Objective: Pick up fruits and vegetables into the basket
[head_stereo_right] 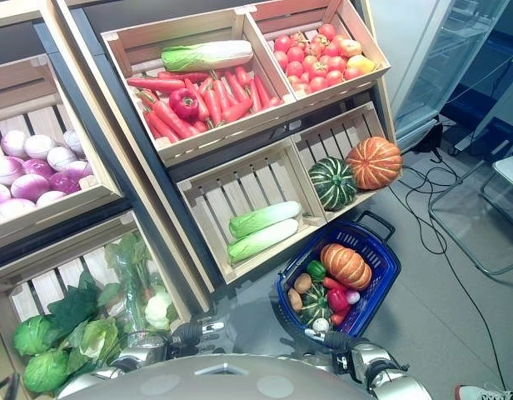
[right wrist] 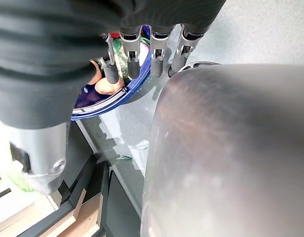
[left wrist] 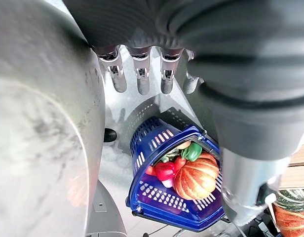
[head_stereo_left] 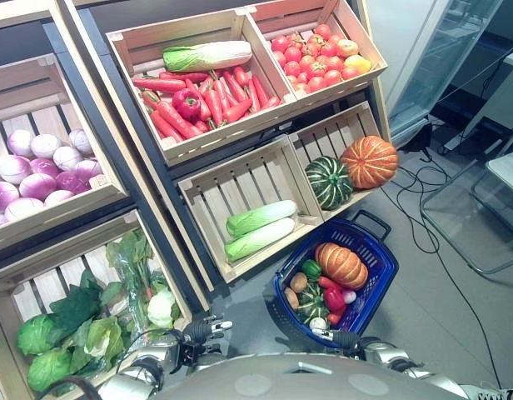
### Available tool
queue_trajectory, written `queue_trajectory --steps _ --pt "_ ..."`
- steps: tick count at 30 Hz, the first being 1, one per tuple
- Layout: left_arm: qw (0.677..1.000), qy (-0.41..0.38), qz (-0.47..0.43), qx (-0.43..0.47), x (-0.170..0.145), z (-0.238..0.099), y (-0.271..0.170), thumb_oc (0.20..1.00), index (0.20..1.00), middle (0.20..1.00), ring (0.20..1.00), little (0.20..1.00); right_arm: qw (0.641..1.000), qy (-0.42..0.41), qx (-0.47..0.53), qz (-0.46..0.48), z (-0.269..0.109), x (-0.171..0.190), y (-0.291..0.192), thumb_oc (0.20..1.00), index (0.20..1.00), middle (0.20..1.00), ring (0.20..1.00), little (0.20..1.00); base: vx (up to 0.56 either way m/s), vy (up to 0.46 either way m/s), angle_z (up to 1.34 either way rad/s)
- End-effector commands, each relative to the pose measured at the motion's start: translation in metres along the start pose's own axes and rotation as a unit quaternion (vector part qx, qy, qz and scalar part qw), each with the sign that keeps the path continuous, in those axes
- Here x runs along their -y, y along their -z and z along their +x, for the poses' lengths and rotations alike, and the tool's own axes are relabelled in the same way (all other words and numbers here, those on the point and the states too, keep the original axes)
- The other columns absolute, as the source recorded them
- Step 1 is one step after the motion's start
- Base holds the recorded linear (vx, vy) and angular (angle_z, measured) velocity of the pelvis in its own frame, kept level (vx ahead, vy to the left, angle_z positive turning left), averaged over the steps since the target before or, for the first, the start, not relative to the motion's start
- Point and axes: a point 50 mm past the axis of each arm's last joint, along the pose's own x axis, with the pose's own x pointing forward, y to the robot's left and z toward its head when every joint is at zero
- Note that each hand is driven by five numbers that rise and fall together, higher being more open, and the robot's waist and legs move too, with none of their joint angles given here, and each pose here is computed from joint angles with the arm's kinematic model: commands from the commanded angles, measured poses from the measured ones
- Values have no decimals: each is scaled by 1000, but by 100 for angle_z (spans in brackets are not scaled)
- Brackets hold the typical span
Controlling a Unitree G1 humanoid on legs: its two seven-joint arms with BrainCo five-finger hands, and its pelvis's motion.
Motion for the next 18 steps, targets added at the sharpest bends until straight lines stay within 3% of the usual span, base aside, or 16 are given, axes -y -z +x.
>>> queue_trajectory --steps 1,12,18 --pt "999 -1 24 -28 2 3 3 1000 1000 1000 1000 1000 999 -19 -36 -19 5 -14 7 1000 1000 1000 1000 1000 0 0 0" --pt "1000 8 25 -6 2 3 -8 1000 1000 1000 1000 1000 999 -17 -28 -27 4 -10 2 1000 1000 1000 1000 1000 0 0 0" --pt "993 -18 95 69 3 3 -28 1000 1000 1000 1000 1000 998 6 23 -50 3 -6 -11 1000 1000 1000 1000 1000 0 0 0"
